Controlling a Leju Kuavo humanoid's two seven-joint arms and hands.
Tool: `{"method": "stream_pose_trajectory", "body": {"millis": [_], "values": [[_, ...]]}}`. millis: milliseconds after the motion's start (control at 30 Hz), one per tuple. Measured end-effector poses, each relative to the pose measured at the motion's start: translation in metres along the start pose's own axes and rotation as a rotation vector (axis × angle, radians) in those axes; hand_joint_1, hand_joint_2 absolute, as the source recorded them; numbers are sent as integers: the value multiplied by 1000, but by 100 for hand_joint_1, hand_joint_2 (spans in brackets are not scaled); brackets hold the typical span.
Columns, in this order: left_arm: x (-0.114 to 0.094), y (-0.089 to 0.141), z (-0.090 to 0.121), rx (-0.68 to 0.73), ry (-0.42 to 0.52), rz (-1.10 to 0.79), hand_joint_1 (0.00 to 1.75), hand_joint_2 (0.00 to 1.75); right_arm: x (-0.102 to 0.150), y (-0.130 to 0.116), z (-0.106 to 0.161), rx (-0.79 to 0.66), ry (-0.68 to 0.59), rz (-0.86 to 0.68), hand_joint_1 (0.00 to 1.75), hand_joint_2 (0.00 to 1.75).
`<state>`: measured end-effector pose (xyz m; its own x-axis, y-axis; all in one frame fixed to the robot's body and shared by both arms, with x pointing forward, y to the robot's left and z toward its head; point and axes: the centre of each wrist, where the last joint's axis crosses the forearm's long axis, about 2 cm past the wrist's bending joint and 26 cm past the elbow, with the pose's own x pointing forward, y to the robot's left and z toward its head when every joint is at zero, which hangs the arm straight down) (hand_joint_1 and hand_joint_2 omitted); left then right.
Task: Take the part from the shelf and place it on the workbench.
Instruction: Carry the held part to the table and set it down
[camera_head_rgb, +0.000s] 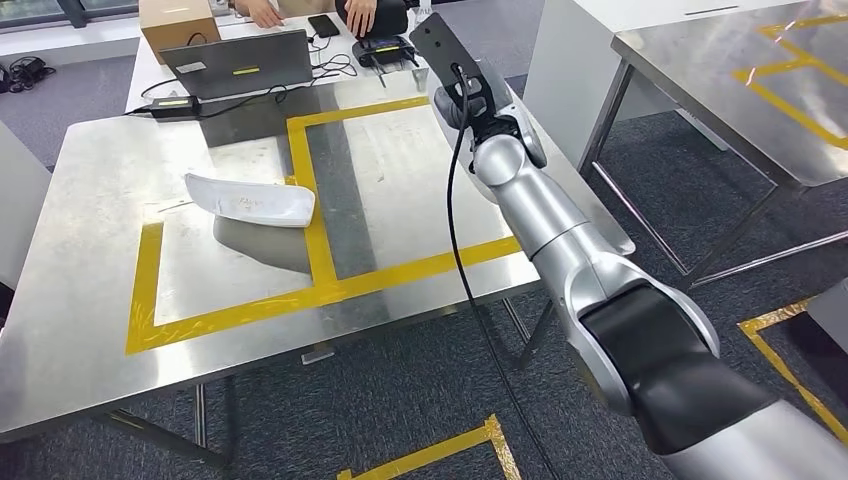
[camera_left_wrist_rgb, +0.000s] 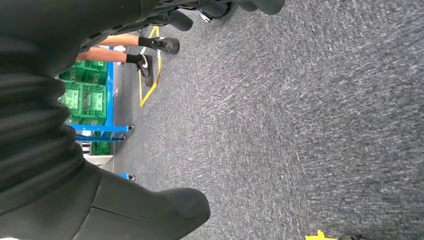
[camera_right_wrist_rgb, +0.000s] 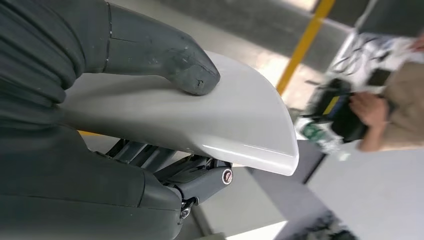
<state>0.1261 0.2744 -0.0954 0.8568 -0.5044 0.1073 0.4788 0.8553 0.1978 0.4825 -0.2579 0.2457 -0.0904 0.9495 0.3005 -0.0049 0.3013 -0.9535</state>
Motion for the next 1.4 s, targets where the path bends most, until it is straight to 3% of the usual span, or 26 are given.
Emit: {"method": "stream_pose_trajectory", "body": {"millis": [200, 467, 833, 1233, 1400], "values": [[1, 0, 0, -4, 8, -5, 0, 175, -30, -3, -1, 48, 174, 25, 175, 175], [0, -1, 0, -6, 0, 3, 0, 175, -40, 3, 2, 81, 227, 0, 175, 175], [-3, -3, 0, -10, 8, 12, 0, 175, 12, 32, 5, 118, 42, -26, 175, 175], [-5, -4, 0, -8, 12, -8, 0, 175, 59, 41, 6, 113, -130, -41, 175, 175], [0, -2, 0, -4, -4, -13, 0, 175, 66, 37, 5, 97, -152, -42, 175, 175]]}}
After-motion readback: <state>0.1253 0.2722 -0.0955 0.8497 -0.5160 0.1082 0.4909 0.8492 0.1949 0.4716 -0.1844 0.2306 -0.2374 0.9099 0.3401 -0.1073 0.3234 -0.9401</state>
